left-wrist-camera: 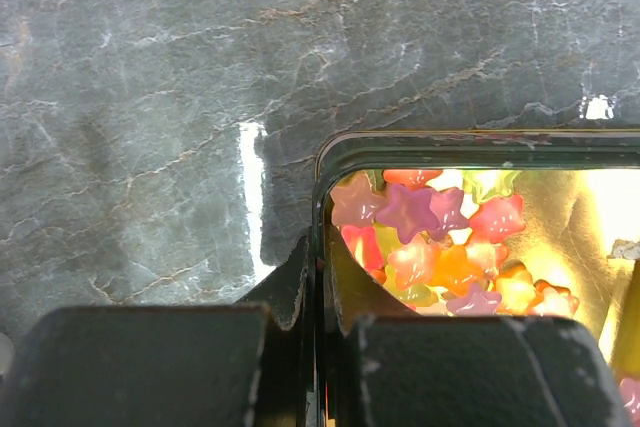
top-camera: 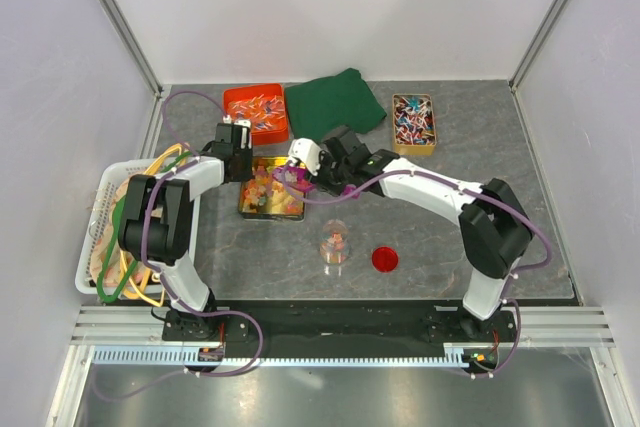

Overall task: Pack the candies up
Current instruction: Place the fake candies in the packing bottle.

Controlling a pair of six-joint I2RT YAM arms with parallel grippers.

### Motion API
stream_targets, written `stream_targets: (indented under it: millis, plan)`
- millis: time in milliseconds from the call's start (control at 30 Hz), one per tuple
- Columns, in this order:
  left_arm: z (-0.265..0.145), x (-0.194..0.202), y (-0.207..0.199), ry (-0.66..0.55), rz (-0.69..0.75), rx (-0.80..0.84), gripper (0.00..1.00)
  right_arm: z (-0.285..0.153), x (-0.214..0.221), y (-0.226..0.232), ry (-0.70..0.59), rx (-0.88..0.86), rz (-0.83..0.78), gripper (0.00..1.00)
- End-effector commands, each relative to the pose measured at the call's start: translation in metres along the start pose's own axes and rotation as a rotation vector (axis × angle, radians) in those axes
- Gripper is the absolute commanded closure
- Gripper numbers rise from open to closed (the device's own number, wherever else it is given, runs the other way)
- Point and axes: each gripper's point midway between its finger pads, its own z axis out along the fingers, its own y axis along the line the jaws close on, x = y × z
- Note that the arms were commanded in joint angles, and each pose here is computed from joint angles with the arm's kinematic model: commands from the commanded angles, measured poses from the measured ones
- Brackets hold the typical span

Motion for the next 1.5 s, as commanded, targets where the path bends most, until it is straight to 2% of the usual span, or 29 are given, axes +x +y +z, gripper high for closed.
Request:
stream_targets:
  millis: [0, 267, 567, 733, 833, 1033, 1467]
  plan:
    - [0.001, -0.032, 0.006, -0.089, -0.012, -0.007, 0.98, -0.033, -0.015, -0.015, -0.102, -0.004, 0.024, 1.00]
    - [0.004, -0.030, 0.007, -0.082, -0.013, 0.010, 0.98, -0.077, -0.033, -0.021, -0.261, -0.110, 0.052, 1.00]
    - [0.005, -0.029, 0.009, -0.078, -0.007, 0.011, 0.98, -0.101, -0.039, -0.033, -0.329, -0.076, 0.051, 1.00]
    - [0.005, -0.029, 0.010, -0.078, -0.004, 0.012, 0.98, -0.137, -0.062, -0.046, -0.450, -0.095, 0.101, 1.00]
    - [0.006, -0.029, 0.009, -0.077, 0.001, 0.015, 0.98, -0.148, -0.062, -0.054, -0.435, -0.046, 0.070, 1.00]
    - [0.003, -0.032, 0.011, -0.085, 0.006, 0.011, 0.98, -0.164, -0.034, -0.048, -0.319, -0.007, -0.025, 1.00]
    - [0.006, -0.034, 0.015, -0.083, 0.021, -0.004, 0.98, -0.206, 0.023, 0.016, -0.148, -0.148, -0.107, 1.00]
